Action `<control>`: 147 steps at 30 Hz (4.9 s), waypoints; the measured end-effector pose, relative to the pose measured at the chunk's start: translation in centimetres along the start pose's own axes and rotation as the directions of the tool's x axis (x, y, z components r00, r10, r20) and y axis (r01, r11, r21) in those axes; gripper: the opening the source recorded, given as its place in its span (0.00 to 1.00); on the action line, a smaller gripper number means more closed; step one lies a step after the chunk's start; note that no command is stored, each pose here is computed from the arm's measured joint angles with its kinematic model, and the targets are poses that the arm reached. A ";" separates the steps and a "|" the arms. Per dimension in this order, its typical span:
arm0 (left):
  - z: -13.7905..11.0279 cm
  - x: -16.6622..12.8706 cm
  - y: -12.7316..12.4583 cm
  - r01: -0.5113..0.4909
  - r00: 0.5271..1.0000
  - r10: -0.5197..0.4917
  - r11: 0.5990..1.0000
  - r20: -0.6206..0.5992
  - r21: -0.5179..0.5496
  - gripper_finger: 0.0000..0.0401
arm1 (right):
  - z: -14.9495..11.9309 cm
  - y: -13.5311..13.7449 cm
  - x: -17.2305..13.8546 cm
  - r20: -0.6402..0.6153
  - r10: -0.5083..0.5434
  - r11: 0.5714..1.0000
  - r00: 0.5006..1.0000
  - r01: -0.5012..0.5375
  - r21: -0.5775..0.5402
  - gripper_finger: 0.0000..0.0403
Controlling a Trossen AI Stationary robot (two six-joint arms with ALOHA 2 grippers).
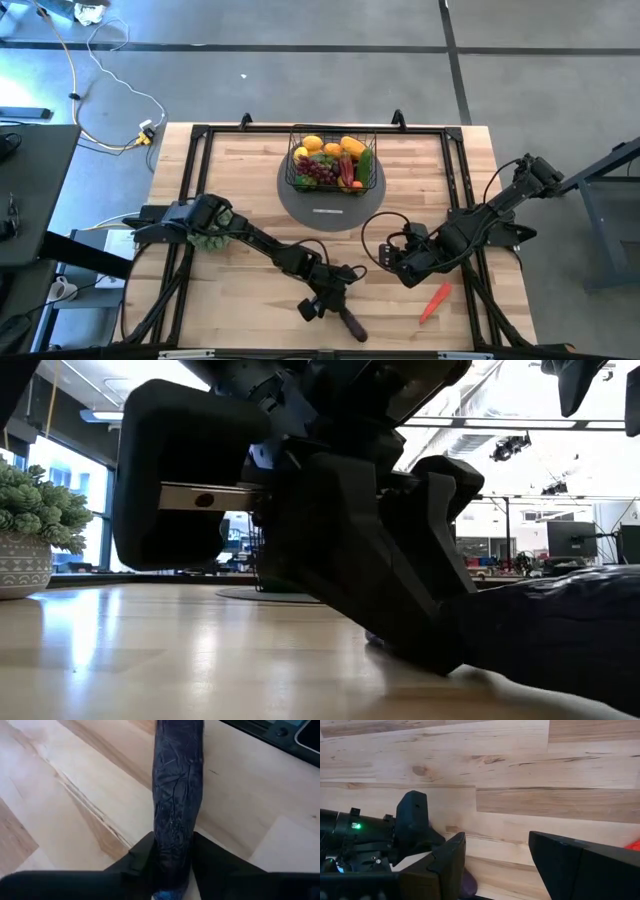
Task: Build produce basket
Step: Put the violet eggplant into the wire basket, then put the carrot into the wire basket
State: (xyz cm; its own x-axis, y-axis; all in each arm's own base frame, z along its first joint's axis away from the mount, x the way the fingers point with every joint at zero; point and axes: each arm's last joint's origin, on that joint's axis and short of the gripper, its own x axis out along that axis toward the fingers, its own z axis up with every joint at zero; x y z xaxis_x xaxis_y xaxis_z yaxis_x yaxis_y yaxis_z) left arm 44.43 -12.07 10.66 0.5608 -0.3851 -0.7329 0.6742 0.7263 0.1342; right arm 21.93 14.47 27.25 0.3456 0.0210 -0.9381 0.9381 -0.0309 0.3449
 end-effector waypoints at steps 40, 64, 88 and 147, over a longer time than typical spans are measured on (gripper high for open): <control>-2.1 -11.5 9.1 -0.224 0.974 0.200 0.775 -0.107 -0.590 0.14 | -5.9 -6.1 -1.9 -0.101 -0.097 0.897 0.990 0.043 -0.440 0.50; -3.8 -22.7 15.6 -0.582 0.474 0.799 -0.032 -0.371 -0.813 0.14 | -6.1 -7.1 -2.1 -0.106 -0.175 0.700 0.979 0.048 -0.712 0.50; -8.8 -18.6 17.9 -0.349 0.451 0.736 -0.375 -0.505 -0.859 0.15 | -5.8 -7.4 -2.1 -0.075 -0.217 0.419 0.973 0.024 -0.907 0.50; -2.6 -25.3 15.0 -0.401 0.676 0.720 0.175 -0.161 -0.899 0.36 | -9.8 -8.8 3.7 0.030 -0.353 -0.305 0.935 -0.085 -0.949 0.50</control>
State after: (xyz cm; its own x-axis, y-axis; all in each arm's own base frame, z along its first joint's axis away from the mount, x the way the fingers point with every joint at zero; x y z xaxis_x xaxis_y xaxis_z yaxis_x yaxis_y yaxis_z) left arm 39.09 10.02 29.42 0.7866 0.3540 -0.5059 -0.5389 0.7936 -0.2826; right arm 15.13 24.57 21.00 -0.0085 0.0010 -1.0000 -0.2947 0.9556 0.0035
